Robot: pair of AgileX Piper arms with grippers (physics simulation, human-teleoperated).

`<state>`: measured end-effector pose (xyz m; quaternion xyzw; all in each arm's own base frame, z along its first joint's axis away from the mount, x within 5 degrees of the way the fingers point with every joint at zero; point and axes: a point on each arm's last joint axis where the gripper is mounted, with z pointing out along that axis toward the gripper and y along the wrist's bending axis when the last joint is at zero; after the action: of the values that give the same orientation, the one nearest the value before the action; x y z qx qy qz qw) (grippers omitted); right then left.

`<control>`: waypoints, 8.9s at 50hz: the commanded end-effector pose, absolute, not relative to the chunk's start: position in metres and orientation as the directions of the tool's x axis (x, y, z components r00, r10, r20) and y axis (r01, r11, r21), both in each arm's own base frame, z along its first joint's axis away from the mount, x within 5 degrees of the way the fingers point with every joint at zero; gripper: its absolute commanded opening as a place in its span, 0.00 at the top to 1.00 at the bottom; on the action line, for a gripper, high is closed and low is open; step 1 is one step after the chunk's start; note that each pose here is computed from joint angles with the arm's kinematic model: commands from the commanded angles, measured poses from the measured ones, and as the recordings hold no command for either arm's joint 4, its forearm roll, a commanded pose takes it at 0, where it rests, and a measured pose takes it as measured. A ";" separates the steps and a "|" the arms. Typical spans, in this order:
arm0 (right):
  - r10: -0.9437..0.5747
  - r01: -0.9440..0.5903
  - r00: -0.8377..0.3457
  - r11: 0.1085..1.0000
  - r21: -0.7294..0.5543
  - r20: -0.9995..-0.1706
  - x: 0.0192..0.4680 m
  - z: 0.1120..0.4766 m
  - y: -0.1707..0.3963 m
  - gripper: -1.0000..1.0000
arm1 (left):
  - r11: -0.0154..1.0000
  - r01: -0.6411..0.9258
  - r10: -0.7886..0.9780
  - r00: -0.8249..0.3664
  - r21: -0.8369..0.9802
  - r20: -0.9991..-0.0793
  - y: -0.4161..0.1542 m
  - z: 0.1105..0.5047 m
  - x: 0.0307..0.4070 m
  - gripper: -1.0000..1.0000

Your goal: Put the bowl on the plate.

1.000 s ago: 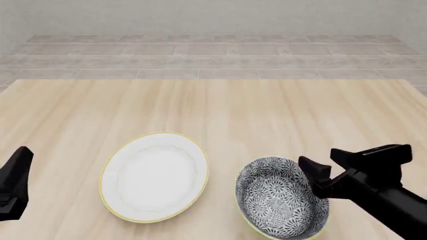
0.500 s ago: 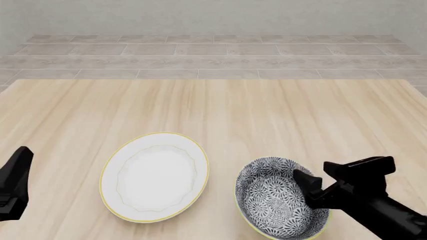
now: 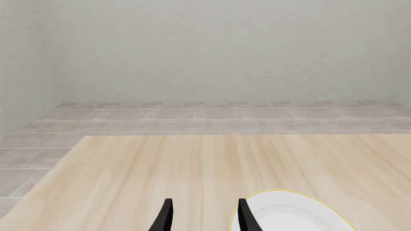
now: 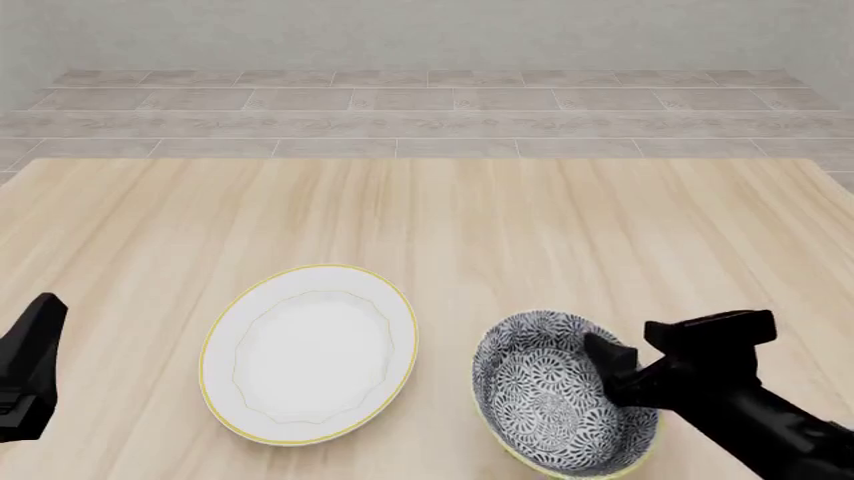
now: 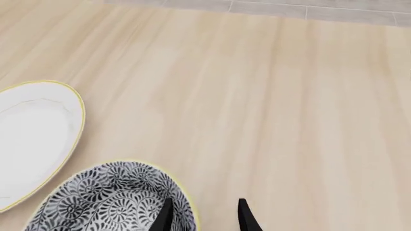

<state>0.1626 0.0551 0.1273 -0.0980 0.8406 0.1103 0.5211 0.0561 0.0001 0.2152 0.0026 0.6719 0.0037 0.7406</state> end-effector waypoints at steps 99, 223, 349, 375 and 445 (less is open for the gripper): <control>0.145 -0.293 -0.388 0.917 0.271 -0.910 0.195 0.288 0.083 1.00 | 1.000 -0.006 0.005 0.111 0.005 -0.994 0.000 0.216 0.056 0.00; 0.122 -0.395 -0.682 0.769 0.502 -0.722 0.266 0.211 0.271 1.00 | 1.000 -0.021 0.003 0.130 0.000 -0.991 0.001 0.218 0.056 0.00; 0.067 -0.388 -0.726 0.782 0.488 -0.684 0.262 0.150 0.287 1.00 | 1.000 -0.012 0.012 0.132 0.010 -0.991 0.001 0.218 0.056 0.00; 0.046 -0.417 -0.718 0.770 0.482 -0.695 0.256 0.151 0.292 0.00 | 1.000 -0.012 0.011 0.132 0.010 -0.991 0.001 0.218 0.056 0.00; 0.058 -0.505 -0.626 0.730 0.460 -0.778 0.227 0.232 0.261 0.00 | 1.000 -0.003 0.022 0.120 0.022 -0.993 0.000 0.217 0.056 0.00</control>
<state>0.2320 0.2658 0.2248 -0.1325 0.8383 0.3392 0.4057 0.0557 0.0002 0.2176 0.0052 0.6613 0.0083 0.7500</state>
